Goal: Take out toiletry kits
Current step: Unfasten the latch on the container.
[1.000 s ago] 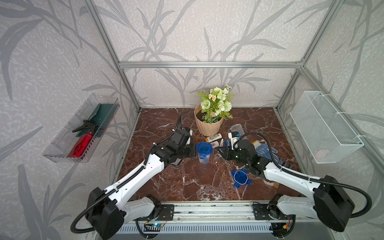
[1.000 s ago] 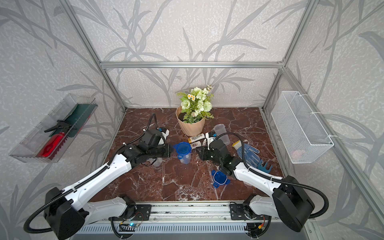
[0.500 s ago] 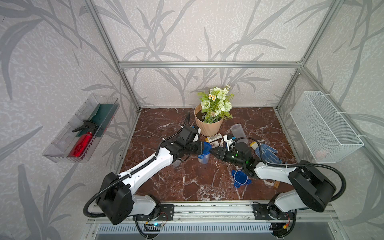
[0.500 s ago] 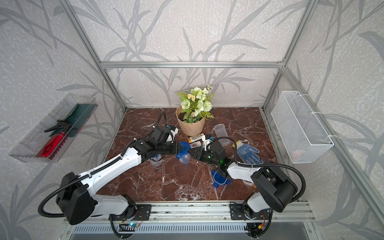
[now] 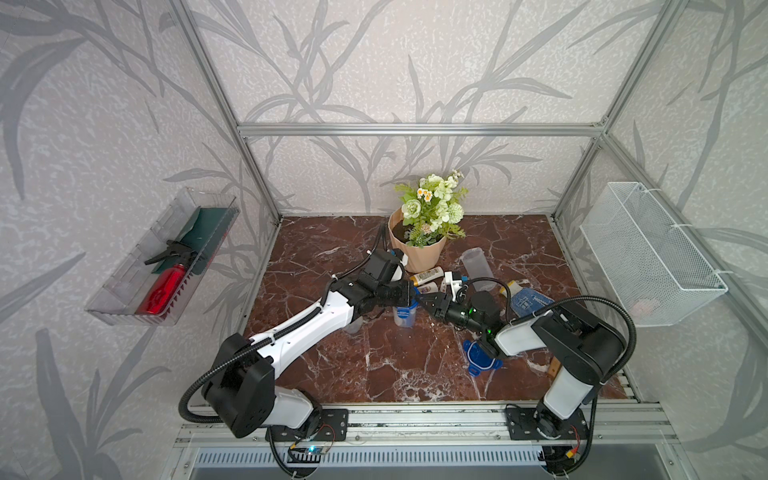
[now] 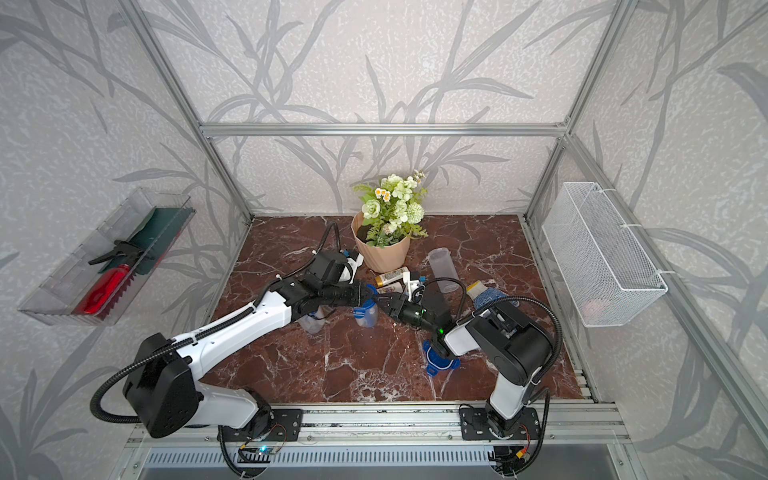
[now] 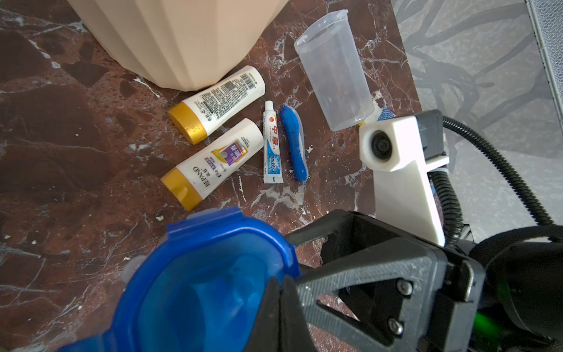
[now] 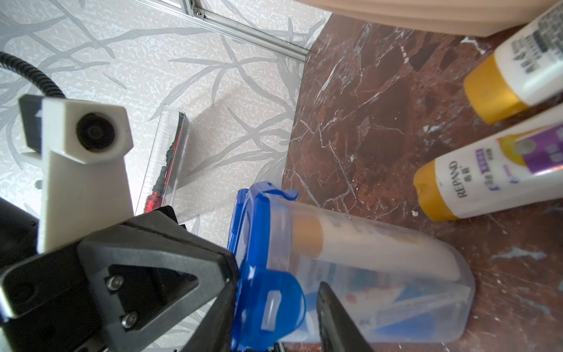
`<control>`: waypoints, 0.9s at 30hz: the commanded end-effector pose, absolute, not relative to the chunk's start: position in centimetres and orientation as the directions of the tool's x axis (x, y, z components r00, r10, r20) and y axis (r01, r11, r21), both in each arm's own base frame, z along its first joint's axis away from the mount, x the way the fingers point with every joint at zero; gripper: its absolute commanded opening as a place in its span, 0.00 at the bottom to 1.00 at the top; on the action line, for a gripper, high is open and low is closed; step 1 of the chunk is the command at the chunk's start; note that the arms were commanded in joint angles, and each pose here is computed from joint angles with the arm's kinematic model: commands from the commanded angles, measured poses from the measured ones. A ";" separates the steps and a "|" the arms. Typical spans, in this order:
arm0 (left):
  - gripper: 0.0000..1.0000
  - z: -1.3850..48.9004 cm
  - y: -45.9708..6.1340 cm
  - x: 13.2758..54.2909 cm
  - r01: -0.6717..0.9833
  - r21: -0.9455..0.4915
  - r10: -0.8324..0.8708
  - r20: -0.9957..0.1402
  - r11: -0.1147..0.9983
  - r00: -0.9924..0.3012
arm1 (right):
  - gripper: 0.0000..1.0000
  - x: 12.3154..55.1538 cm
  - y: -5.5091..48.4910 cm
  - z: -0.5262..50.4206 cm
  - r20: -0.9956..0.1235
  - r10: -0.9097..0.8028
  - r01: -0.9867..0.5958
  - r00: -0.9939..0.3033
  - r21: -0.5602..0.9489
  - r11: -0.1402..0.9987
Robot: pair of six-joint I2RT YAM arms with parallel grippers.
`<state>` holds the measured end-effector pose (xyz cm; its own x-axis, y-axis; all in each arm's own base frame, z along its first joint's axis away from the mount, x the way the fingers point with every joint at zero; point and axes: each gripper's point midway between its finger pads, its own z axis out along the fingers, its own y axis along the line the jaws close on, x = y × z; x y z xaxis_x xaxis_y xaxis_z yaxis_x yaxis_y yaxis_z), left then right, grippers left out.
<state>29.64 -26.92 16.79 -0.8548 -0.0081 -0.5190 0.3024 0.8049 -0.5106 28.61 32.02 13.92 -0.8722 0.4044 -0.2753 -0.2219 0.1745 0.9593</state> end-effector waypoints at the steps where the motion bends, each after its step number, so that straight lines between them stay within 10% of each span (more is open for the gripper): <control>1: 0.00 14.5 -26.1 28.5 0.264 -0.500 0.002 -0.465 0.825 -0.885 | 0.41 28.3 32.0 14.7 -0.265 0.408 -0.237 -0.874 0.964 0.117; 27: 0.00 8.7 -22.9 26.1 0.142 -0.464 -0.022 -0.331 0.875 -0.944 | 0.27 28.0 31.6 17.8 -0.287 0.428 -0.286 -0.857 0.956 0.069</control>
<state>29.65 -26.34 16.10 -0.8448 -0.0740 -0.5299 0.2892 0.7701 -0.5686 28.37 31.70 14.39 -0.8805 0.4242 -0.2116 -0.1748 0.1244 0.9767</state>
